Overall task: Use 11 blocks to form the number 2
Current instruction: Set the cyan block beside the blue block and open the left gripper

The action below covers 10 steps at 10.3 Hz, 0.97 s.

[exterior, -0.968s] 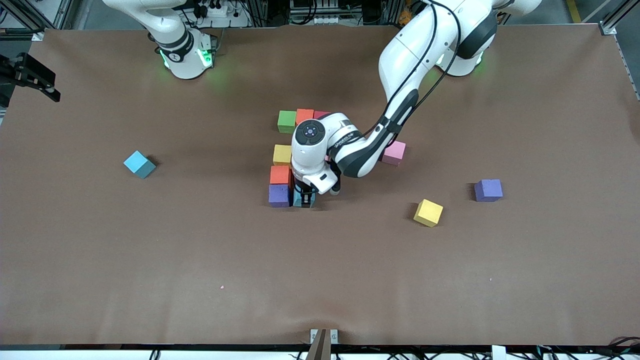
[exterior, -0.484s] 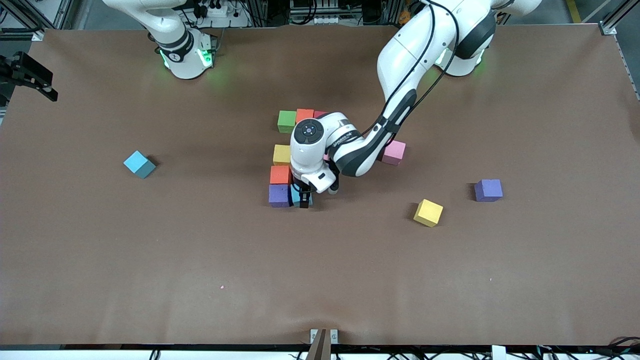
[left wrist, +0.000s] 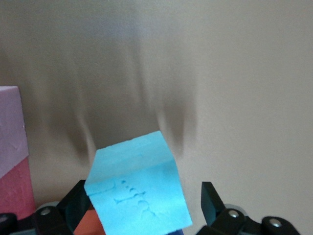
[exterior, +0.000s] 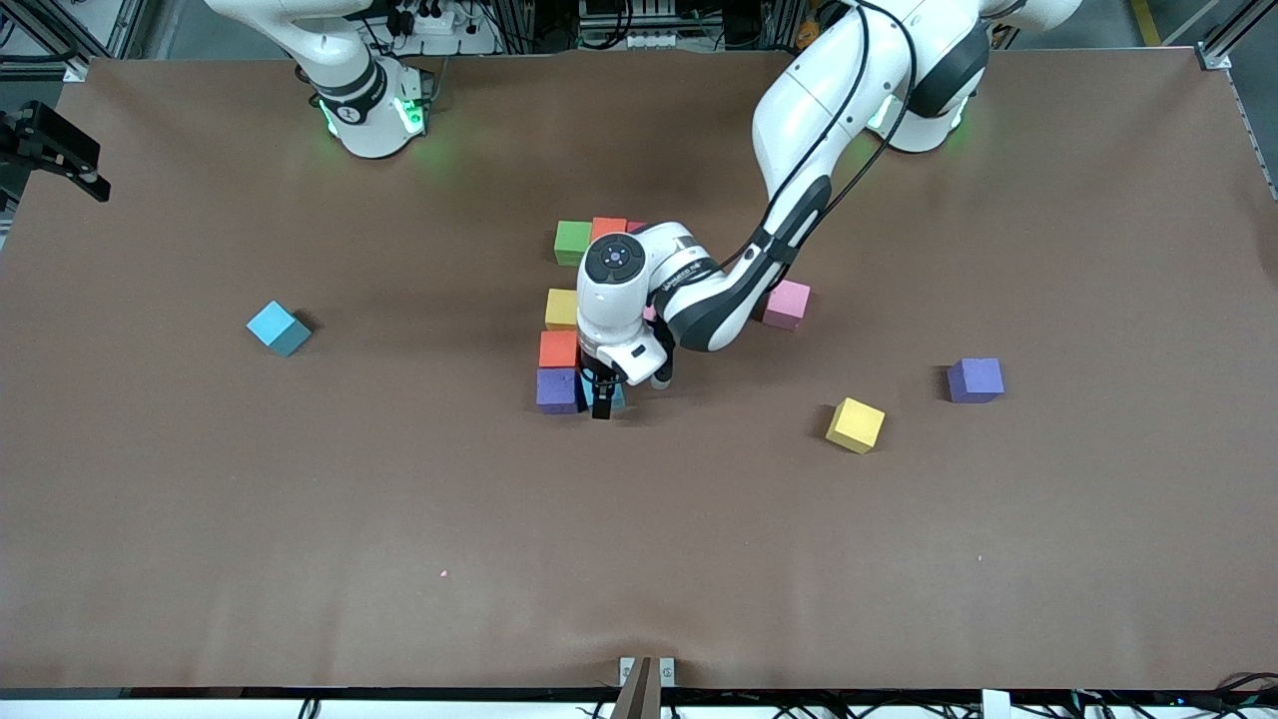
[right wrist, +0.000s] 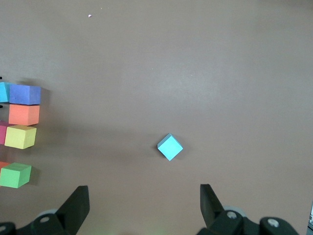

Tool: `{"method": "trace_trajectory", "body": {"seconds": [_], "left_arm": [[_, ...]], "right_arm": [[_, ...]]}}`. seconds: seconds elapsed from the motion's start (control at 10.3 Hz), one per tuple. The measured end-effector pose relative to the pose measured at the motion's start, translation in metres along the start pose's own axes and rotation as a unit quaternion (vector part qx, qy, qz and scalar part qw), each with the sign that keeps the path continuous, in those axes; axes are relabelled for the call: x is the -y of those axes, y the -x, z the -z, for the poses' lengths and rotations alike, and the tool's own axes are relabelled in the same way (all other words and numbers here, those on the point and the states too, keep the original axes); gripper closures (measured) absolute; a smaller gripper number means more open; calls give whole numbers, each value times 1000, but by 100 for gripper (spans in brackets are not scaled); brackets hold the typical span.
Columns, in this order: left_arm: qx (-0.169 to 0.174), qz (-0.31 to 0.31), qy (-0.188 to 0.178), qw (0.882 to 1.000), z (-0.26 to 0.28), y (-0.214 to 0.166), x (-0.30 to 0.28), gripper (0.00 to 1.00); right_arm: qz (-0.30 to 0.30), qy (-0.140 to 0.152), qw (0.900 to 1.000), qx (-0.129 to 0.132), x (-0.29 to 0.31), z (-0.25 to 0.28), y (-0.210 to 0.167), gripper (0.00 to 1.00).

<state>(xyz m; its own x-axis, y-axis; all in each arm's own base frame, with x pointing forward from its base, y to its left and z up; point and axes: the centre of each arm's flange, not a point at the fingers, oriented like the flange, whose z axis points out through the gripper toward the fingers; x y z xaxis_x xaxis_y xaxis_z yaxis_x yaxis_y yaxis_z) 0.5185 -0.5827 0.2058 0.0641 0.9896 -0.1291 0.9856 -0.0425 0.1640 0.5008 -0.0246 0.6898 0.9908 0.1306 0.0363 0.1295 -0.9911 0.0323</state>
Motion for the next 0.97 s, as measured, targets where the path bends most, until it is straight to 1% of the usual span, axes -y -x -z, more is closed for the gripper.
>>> {"method": "trace_trajectory", "body": {"seconds": [0.29, 0.58, 0.77, 0.97], "left_arm": [[7, 4, 14, 1000, 27, 2, -13, 0], [-25, 2, 4, 1000, 66, -10, -29, 0], [-44, -8, -14, 999, 76, -38, -49, 0], [-59, -13, -50, 997, 74, -84, -71, 0]], "right_arm": [[0, 0, 1000, -1, 0, 1, 0, 0], [0, 1, 1000, -4, 0, 3, 0, 0], [0, 0, 1000, -5, 0, 4, 0, 0], [2, 0, 1000, -5, 2, 4, 0, 0]]}}
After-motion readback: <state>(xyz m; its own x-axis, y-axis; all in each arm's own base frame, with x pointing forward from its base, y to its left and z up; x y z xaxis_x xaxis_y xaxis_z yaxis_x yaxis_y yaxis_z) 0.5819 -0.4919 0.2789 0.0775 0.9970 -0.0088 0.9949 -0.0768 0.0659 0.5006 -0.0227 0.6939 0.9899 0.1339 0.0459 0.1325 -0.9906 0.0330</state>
